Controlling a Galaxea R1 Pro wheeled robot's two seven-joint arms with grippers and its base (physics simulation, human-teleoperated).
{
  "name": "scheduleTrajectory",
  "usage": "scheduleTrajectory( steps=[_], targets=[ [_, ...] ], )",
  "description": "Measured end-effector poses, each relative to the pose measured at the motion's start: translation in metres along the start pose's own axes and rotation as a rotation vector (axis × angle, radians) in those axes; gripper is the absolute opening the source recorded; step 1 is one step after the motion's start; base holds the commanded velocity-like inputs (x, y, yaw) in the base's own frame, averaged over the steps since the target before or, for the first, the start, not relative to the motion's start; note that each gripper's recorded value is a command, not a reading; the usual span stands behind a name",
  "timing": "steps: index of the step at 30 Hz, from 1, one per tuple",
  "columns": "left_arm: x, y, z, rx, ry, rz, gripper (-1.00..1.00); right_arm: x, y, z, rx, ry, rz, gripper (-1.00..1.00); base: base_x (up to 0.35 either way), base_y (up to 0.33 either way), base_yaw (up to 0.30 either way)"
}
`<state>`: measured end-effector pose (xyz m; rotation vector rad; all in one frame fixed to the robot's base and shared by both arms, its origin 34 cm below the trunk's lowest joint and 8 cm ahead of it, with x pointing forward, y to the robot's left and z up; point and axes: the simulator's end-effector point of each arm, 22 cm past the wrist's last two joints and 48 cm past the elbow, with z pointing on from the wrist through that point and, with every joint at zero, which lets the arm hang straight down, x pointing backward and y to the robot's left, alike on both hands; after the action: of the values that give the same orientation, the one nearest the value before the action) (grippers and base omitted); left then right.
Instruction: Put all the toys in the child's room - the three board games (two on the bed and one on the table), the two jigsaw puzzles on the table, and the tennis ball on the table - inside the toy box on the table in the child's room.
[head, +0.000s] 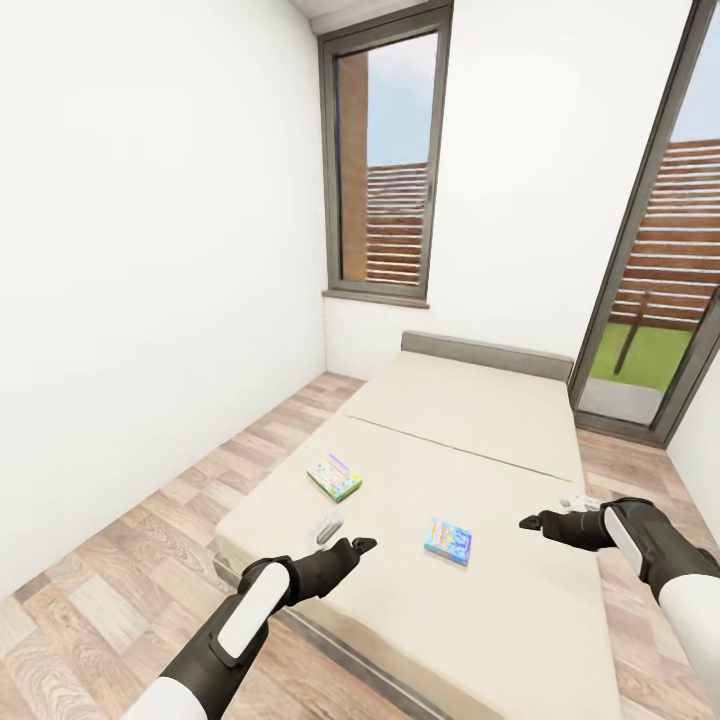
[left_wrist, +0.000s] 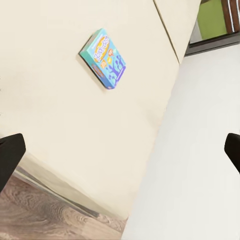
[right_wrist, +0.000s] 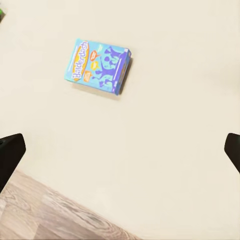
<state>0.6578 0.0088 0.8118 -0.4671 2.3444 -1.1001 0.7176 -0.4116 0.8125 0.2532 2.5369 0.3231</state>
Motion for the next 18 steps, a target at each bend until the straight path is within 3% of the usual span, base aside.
scheduleTrajectory(
  steps=[18],
  targets=[
    [0.004,0.014,0.01,0.009,-0.012,0.013,1.0,0.008,-0.003,0.014,-0.007,-0.02,-0.005,1.0,0.0,0.0,0.0]
  ],
)
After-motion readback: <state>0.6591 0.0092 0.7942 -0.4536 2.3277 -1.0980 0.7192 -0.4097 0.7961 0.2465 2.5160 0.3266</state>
